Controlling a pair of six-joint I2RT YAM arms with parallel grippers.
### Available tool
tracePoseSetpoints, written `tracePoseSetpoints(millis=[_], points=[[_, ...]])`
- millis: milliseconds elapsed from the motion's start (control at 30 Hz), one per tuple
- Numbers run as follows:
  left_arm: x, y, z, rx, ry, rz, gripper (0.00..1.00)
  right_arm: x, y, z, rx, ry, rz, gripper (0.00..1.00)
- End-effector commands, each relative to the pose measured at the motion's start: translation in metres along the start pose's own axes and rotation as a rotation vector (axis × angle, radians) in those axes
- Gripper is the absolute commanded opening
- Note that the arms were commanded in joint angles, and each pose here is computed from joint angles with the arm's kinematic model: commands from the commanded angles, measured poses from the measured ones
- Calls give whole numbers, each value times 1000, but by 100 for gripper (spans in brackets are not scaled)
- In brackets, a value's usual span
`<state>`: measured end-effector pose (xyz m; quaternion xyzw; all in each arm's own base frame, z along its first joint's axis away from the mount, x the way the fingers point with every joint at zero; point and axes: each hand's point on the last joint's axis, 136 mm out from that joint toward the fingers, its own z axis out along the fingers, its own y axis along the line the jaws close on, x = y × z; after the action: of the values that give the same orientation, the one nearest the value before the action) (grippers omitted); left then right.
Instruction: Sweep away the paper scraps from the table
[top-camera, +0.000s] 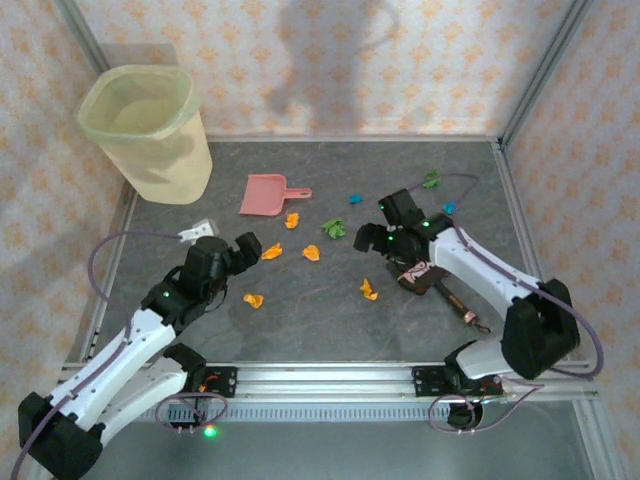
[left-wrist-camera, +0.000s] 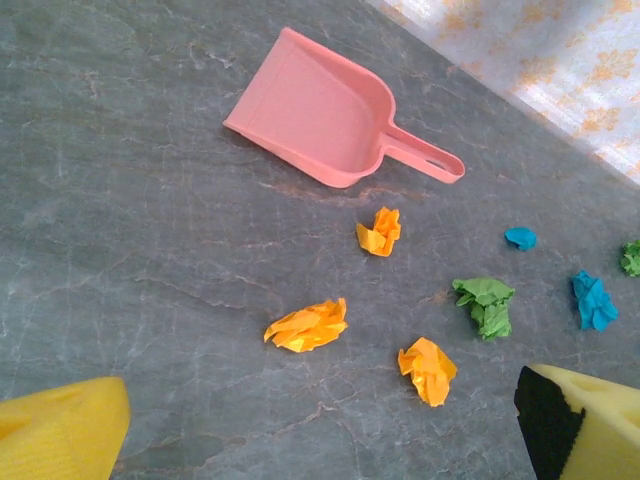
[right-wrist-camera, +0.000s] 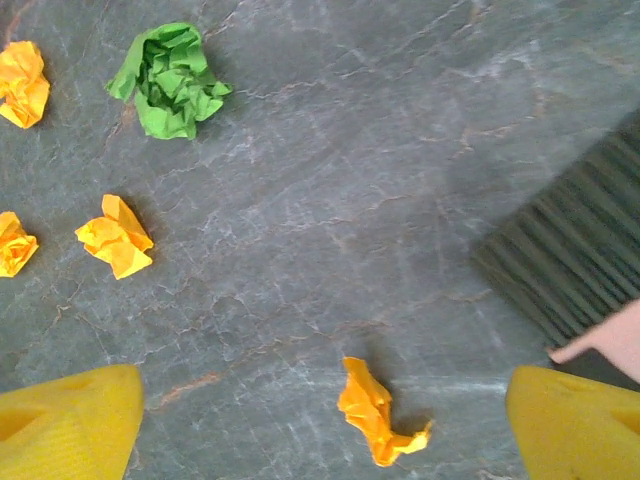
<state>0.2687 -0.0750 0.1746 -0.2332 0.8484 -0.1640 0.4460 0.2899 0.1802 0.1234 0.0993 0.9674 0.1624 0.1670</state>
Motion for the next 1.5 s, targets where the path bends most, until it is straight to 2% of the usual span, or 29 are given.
tracePoseSetpoints(millis=[0,100,233,467,600,933,1167,1467], points=[[13,21,-1,-61,16,-21,100,-4,4,0,75,12,-23,93],[19,21,0,-51,37,-47,100,-8,-3,-6,147,2,-17,91],[26,14,3,-21,74,-58,100,-11,-40,-25,269,-74,45,89],[29,12,7,-29,84,-32,100,25,-134,-54,306,-43,314,84],[33,7,9,-23,91,-9,100,48,-164,-51,336,-9,380,78],[38,10,17,-50,98,11,100,34,-194,-37,467,-50,388,76],[36,12,18,-61,88,19,100,43,-201,-8,390,-11,488,73],[40,12,21,-62,97,28,100,49,-198,8,348,45,486,75]])
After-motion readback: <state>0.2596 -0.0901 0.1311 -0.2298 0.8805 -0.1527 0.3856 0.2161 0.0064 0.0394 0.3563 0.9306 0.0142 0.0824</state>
